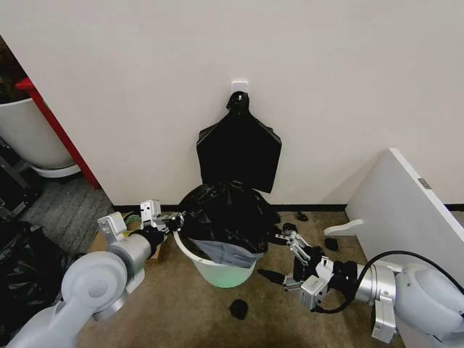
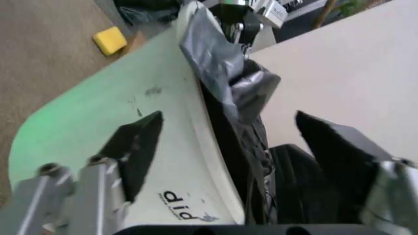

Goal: Place the garbage bag over the trash bin.

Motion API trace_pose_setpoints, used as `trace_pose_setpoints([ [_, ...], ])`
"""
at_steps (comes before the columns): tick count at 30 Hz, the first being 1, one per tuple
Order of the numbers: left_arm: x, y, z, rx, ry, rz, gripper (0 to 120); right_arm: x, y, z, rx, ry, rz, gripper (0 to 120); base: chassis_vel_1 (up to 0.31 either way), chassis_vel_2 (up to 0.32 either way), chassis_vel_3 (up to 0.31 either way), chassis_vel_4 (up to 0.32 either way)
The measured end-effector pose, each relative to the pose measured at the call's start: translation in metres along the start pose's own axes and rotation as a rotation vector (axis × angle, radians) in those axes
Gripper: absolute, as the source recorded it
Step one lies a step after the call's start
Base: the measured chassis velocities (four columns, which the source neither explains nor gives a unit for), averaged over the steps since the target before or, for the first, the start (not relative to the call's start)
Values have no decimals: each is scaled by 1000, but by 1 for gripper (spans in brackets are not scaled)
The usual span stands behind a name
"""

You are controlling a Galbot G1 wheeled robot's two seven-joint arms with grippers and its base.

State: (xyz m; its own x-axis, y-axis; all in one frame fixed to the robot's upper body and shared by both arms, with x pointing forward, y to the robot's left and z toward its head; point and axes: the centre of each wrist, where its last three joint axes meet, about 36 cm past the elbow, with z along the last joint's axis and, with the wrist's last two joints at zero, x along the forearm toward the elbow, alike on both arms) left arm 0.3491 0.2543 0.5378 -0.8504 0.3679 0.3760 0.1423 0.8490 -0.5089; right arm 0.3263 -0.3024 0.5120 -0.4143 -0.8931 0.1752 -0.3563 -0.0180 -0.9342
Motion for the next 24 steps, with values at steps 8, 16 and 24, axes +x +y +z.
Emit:
trace_pose_setpoints([
  [8, 0, 0, 1, 1, 4, 3, 5, -1, 0, -3, -1, -12, -4, 49, 0, 0, 0, 0],
  [16, 0, -1, 2, 2, 10, 5, 5, -2, -1, -8, -6, -38, -16, 20, 0, 0, 0, 0],
  [24, 0, -1, 3, 3, 12, 7, 5, -3, -2, -13, -19, -58, -29, 0, 0, 0, 0, 0],
])
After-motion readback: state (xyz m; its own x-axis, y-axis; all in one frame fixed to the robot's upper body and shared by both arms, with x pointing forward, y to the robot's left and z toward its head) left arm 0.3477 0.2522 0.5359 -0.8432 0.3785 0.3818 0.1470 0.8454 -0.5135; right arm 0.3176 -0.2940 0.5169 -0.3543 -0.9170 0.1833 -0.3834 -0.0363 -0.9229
